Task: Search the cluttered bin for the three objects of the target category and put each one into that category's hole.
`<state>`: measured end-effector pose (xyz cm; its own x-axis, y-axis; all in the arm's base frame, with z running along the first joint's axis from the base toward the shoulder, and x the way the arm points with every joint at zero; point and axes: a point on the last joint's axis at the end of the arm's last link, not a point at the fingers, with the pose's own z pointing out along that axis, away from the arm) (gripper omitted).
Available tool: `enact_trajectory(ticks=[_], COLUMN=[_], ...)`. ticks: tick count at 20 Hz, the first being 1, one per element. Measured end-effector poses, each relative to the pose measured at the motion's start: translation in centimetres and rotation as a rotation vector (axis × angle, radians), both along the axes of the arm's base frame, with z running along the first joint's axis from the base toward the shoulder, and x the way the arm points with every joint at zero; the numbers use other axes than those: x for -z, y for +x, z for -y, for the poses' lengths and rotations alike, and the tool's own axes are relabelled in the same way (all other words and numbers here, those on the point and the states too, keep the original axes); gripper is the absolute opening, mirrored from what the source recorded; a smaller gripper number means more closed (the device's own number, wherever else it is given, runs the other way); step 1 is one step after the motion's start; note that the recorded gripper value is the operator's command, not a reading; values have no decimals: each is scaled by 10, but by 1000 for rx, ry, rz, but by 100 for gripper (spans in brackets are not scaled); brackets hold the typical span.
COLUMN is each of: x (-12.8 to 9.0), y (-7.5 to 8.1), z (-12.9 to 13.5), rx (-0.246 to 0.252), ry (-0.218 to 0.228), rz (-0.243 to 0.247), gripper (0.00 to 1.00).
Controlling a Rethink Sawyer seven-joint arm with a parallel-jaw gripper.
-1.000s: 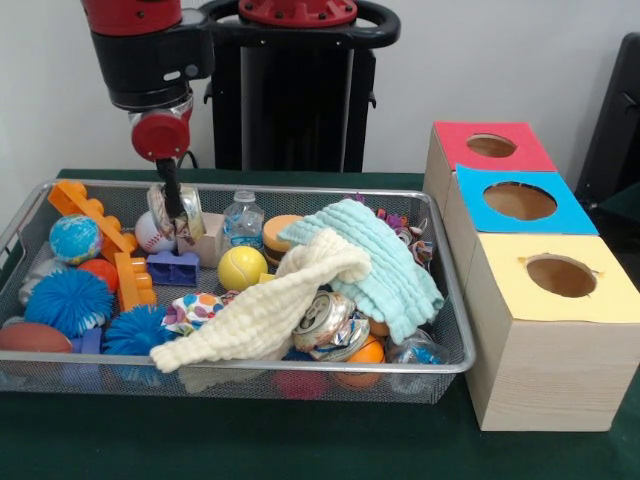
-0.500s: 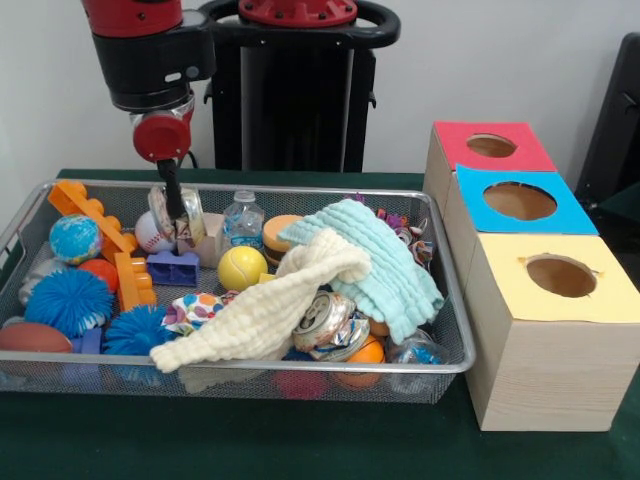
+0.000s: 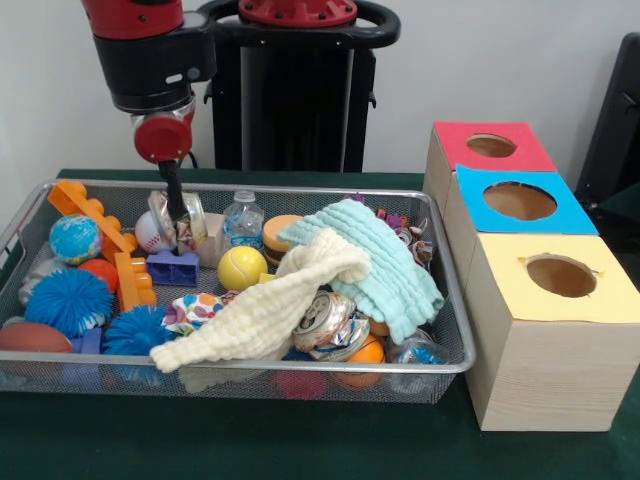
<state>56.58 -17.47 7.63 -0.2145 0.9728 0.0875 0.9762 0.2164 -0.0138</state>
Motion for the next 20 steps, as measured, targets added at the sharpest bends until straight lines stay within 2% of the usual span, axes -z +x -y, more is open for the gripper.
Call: enact_trajectory(ticks=[3,4,8,14,20], x=[0,0,1,3,8], y=[0,0,1,3,-1], z=[0,0,-4,-12,-13], rx=[0,0,-30,-107,-125], ry=[0,0,-16,-55,-61], rz=[0,0,3,7,0], gripper=[100,0,0,0,0])
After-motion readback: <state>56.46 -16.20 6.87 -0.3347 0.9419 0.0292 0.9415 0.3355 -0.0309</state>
